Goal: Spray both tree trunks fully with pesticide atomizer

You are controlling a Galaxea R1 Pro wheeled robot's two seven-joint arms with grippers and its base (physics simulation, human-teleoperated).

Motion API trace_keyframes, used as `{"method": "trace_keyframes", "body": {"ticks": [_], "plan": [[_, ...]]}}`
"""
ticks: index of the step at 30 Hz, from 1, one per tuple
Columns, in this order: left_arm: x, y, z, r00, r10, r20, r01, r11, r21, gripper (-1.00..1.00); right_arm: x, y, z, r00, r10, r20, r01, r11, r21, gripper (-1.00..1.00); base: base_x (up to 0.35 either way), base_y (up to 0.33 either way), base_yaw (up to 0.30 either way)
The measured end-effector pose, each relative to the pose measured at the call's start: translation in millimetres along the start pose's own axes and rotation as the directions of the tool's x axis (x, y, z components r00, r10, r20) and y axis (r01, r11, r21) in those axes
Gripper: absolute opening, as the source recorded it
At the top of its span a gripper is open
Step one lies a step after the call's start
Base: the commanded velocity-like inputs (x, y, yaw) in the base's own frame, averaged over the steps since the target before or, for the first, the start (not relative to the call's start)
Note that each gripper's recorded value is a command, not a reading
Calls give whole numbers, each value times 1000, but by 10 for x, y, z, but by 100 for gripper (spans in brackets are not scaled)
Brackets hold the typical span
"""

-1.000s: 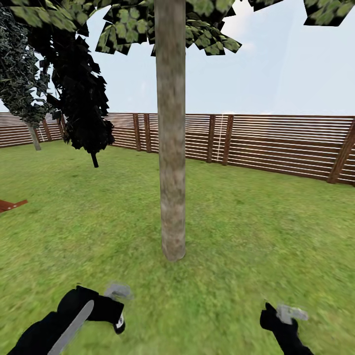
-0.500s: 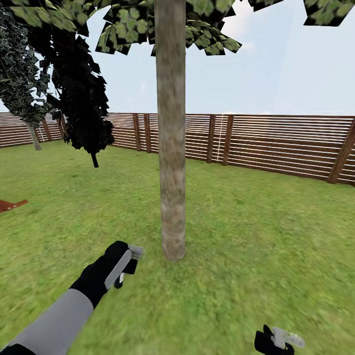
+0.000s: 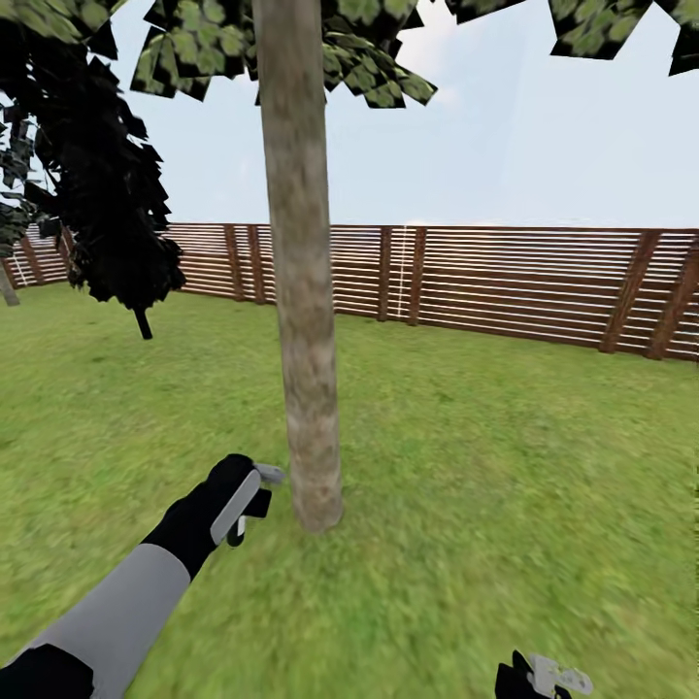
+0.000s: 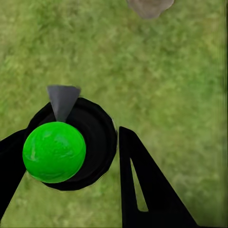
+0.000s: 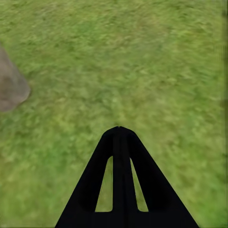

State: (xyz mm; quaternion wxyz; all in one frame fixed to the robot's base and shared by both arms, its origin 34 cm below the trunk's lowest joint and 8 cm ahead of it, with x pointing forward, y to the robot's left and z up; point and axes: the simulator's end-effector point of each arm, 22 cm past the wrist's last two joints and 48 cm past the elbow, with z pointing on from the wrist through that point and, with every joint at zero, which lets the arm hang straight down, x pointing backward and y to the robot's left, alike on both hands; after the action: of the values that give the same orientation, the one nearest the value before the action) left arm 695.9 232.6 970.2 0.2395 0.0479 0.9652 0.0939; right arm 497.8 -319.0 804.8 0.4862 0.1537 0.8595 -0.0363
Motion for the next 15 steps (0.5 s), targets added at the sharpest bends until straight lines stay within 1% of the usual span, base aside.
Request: {"method": "trace_keyframes", "body": {"ticks": [6,8,10,11,12,13,15], "plan": [[0,-4,-3,1000,-2,1,2,1000,3,-100,12,1,-1,1000,1,-2,-1,1000,0,-100,335,79,-29],[-32,-8,-27,1000,-7,11,7,1000,8,-100,17,1,-2,1000,1,-3,-1,1000,0,-100,335,81,-4],[-115,9,-84,999,-33,32,32,999,22,-100,17,-3,-1,1000,1,-4,-1,1000,0,-100,335,83,-2],[-144,31,-101,997,-62,36,61,997,37,-100,21,-8,-1,1000,1,-5,-1,1000,0,-100,335,85,-1],[-161,46,-112,996,-83,37,81,996,48,-100,36,-12,-2,1000,1,-8,-1,1000,1,-100,335,85,-1],[-165,50,-114,995,-95,36,93,994,55,-100,66,-14,-5,1000,1,-14,-1,1000,1,-100,335,85,0],[-162,54,-110,994,-104,33,102,993,60,-100,98,-17,-9,1000,1,-21,-1,1000,1,-100,336,66,0]]}}
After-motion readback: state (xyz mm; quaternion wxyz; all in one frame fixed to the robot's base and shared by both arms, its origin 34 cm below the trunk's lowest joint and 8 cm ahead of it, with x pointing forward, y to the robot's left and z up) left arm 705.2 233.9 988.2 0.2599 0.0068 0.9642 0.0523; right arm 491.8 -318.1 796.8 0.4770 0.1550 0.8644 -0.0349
